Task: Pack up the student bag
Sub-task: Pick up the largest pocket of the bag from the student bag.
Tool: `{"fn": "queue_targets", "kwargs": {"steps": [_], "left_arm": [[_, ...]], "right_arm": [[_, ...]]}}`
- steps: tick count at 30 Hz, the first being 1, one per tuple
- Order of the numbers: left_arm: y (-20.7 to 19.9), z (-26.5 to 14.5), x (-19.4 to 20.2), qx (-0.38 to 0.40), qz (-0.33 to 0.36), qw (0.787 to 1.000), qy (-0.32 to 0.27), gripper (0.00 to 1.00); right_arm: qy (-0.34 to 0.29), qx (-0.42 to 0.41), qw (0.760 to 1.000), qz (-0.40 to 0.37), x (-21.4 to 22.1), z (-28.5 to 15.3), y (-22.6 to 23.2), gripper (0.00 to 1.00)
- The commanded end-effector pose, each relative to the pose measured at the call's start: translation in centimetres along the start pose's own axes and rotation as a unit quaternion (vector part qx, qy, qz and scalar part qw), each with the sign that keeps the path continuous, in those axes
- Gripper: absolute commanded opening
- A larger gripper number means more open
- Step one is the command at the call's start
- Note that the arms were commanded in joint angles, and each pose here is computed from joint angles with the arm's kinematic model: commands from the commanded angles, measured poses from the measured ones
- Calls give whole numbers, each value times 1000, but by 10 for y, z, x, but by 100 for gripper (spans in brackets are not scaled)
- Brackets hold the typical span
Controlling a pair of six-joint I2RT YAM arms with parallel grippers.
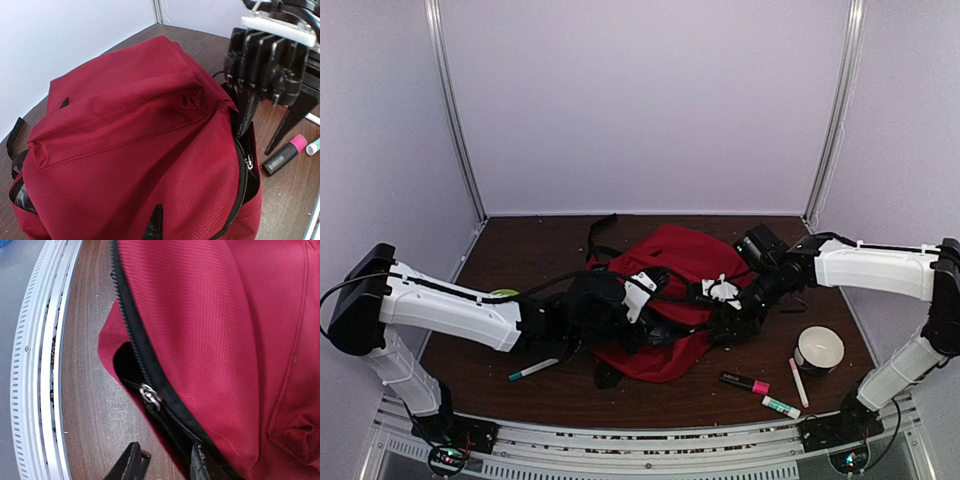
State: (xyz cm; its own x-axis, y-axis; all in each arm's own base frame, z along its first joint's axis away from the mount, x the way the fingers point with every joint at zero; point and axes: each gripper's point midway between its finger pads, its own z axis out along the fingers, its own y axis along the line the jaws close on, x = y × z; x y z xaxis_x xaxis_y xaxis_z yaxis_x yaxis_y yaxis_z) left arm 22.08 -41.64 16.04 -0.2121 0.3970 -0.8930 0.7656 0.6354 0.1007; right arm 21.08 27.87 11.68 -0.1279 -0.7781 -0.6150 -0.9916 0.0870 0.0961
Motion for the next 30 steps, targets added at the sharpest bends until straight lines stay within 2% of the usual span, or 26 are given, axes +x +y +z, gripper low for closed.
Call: {"fn": "queue_targets", "kwargs": {"steps": [1, 6, 13, 18, 23, 25, 30], "left_arm": [[5, -10, -29, -1, -28, 998, -53, 0], [4, -11, -29, 3, -31, 998, -55, 0], [7, -13, -28, -1, -39, 998, -59, 0], [4, -14, -31, 8, -43, 997, -66, 0], [2, -13, -30, 9, -45, 997, -65, 0], [3, -14, -29, 8, -46, 997, -64, 0], [3, -16, -30, 4, -46, 997, -65, 0]], "right_arm": [[-8, 16, 1000, 14, -9, 5, -5, 36], [-16, -32, 998, 45, -21, 15, -2, 40], [-35, -118, 989, 79, -31, 12, 26, 39], [-77, -135, 983, 99, -58, 6, 25, 43], [-94, -171, 975, 103, -76, 4, 31, 44], [-99, -174, 975, 100, -78, 0, 33, 41], [-105, -151, 978, 99, -78, -3, 30, 27]]}}
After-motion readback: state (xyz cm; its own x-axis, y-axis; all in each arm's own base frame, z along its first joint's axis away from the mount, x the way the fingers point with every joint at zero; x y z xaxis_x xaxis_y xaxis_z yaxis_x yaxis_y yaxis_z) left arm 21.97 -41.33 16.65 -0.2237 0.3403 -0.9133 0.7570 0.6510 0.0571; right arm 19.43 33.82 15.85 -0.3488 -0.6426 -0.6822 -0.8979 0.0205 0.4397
